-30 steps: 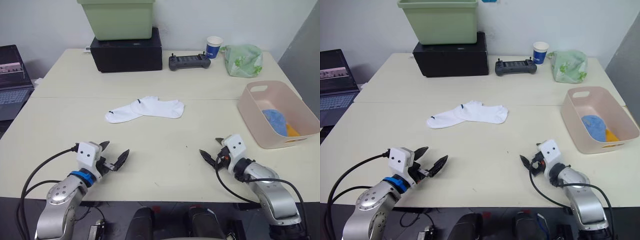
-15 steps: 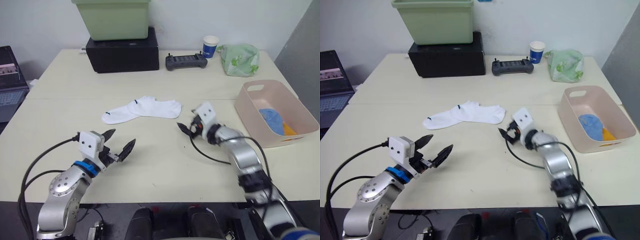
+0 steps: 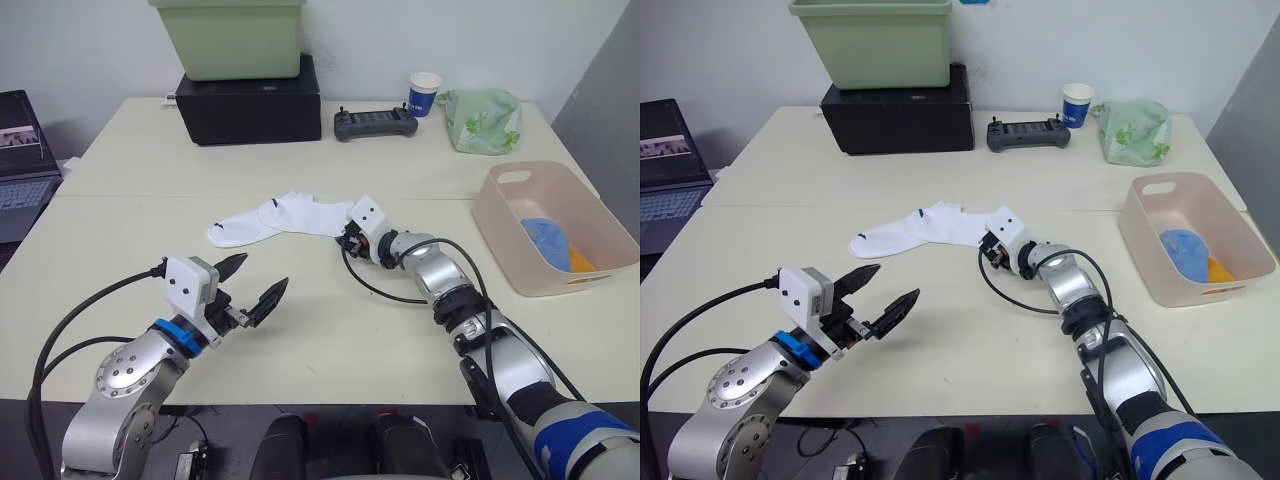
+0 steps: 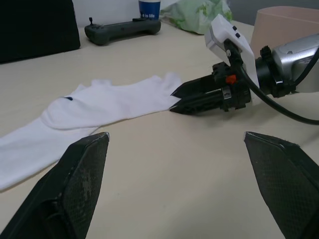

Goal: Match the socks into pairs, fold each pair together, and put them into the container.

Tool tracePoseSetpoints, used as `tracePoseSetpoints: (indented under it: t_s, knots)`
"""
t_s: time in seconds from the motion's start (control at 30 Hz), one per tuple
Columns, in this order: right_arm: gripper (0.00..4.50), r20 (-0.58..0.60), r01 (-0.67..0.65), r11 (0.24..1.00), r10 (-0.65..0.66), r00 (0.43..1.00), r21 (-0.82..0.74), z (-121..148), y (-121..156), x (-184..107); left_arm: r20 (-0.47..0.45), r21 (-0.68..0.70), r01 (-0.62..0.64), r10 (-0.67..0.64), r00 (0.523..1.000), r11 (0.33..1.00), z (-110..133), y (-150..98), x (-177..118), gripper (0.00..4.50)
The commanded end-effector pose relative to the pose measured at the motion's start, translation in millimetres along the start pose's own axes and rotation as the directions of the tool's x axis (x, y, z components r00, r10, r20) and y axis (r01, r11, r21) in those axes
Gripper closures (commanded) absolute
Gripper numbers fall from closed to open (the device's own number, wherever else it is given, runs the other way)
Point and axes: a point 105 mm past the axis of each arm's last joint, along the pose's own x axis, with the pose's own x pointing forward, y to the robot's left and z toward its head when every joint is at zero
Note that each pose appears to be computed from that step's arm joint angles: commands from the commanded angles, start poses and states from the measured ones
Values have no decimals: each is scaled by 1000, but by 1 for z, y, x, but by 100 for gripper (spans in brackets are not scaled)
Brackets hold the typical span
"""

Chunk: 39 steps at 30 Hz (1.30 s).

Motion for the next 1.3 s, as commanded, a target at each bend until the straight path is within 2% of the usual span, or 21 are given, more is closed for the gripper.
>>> tracePoseSetpoints:
  t_s: [0.03, 0.07, 0.2, 0.27, 0.33, 0.43, 0.53, 0.63, 0.83, 0.87, 0.93, 1.0, 1.07, 1.13, 1.23, 1.3]
  knots:
    - [412, 16, 40, 990, -43, 999, 132, 1, -11, -1, 55, 26, -4, 3, 999, 1000, 12, -1, 4, 0]
    - [444, 17, 35, 992, -38, 999, 123, 1, -10, -1, 56, 25, -3, 1, 998, 1000, 12, -1, 5, 0]
    - [448, 55, -100, 995, 101, 993, -15, 9, 9, -9, 44, 18, 30, -31, 999, 999, 11, -6, 4, 0]
    - [448, 108, -212, 968, 227, 968, -136, 16, 29, -25, 5, 6, 68, -68, 998, 998, 6, -8, 1, 0]
    - [448, 89, -277, 929, 306, 948, -245, 11, 42, -42, -38, -5, 108, -108, 993, 994, 0, -11, -3, 0]
    - [448, 54, -331, 890, 364, 930, -313, -3, 50, -71, -99, -27, 141, -143, 985, 990, -9, -10, -10, 0]
    - [448, 44, -355, 865, 395, 918, -355, -13, 55, -102, -176, -77, 184, -195, 965, 980, -21, -13, -17, 0]
    - [448, 2, -359, 839, 395, 919, -409, -23, 54, -127, -184, -112, 174, -193, 964, 978, -23, -9, -19, 0]
    - [448, 14, -317, 891, 339, 941, -324, -27, 49, -145, -189, -91, 141, -156, 970, 986, -23, 9, -5, 0]
    - [399, 24, -321, 896, 345, 938, -307, -25, 51, -145, -190, -84, 136, -149, 970, 987, -24, 12, -1, 0]
    - [346, 44, -320, 899, 348, 936, -299, -21, 52, -146, -196, -77, 112, -125, 973, 991, -28, 19, 8, 0]
    - [260, 70, -311, 908, 343, 937, -282, -15, 51, -148, -197, -79, 110, -124, 973, 991, -30, 22, 14, 0]
    - [201, 165, -282, 939, 315, 935, -198, 6, 41, -158, -208, -85, 118, -133, 969, 989, -37, 24, 25, 0]
    - [201, 210, -250, 961, 270, 940, -115, 16, 29, -165, -216, -90, 100, -118, 969, 991, -43, 30, 38, 0]
    - [201, 95, -82, 996, 84, 992, -29, -9, -4, -161, -231, -72, 89, -103, 968, 993, -50, 38, 55, 0]
    - [201, 42, -44, 999, 43, 998, 24, -22, -9, -158, -227, -68, 107, -120, 966, 992, -51, 37, 64, 0]
